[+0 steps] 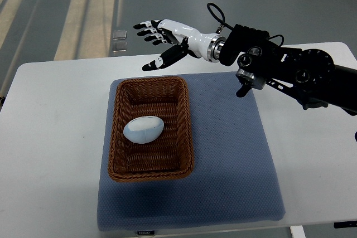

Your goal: Place blue toy in brown basket

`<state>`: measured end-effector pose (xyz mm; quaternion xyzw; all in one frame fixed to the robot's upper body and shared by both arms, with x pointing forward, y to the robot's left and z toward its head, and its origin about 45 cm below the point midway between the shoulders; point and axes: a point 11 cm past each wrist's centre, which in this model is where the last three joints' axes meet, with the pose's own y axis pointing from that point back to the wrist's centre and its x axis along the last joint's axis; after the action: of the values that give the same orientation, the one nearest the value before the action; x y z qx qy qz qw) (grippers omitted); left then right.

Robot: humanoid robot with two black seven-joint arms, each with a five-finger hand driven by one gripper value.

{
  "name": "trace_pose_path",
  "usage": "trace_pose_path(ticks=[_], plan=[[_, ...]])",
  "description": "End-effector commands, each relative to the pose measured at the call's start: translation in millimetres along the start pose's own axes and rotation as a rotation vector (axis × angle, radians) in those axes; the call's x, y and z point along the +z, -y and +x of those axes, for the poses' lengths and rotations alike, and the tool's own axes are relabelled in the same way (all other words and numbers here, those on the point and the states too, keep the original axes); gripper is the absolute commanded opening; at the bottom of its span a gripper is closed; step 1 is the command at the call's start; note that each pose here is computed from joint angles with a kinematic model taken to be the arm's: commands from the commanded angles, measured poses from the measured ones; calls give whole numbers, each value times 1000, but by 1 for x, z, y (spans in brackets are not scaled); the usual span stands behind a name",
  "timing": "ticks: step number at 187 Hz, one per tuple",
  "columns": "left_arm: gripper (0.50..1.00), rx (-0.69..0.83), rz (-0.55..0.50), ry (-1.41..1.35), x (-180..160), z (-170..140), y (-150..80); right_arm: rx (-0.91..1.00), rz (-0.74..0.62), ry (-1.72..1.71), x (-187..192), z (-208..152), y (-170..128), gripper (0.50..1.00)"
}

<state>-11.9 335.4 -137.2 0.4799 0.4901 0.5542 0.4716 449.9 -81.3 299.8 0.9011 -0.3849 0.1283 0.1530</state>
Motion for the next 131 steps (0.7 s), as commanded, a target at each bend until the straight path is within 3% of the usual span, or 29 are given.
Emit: trace_pose_path(ticks=[1, 32, 69, 131], plan=[[1000, 0, 0, 0, 0, 0, 0, 116, 15, 160, 16, 28, -7, 911], [1000, 0, 0, 1, 0, 0, 0, 301, 74, 388, 35, 75, -27, 911], [1000, 0, 0, 0, 0, 0, 0, 459, 98, 630, 74, 105, -54, 911], [1000, 0, 0, 0, 0, 0, 0, 617, 101, 882, 144, 110, -92, 911]])
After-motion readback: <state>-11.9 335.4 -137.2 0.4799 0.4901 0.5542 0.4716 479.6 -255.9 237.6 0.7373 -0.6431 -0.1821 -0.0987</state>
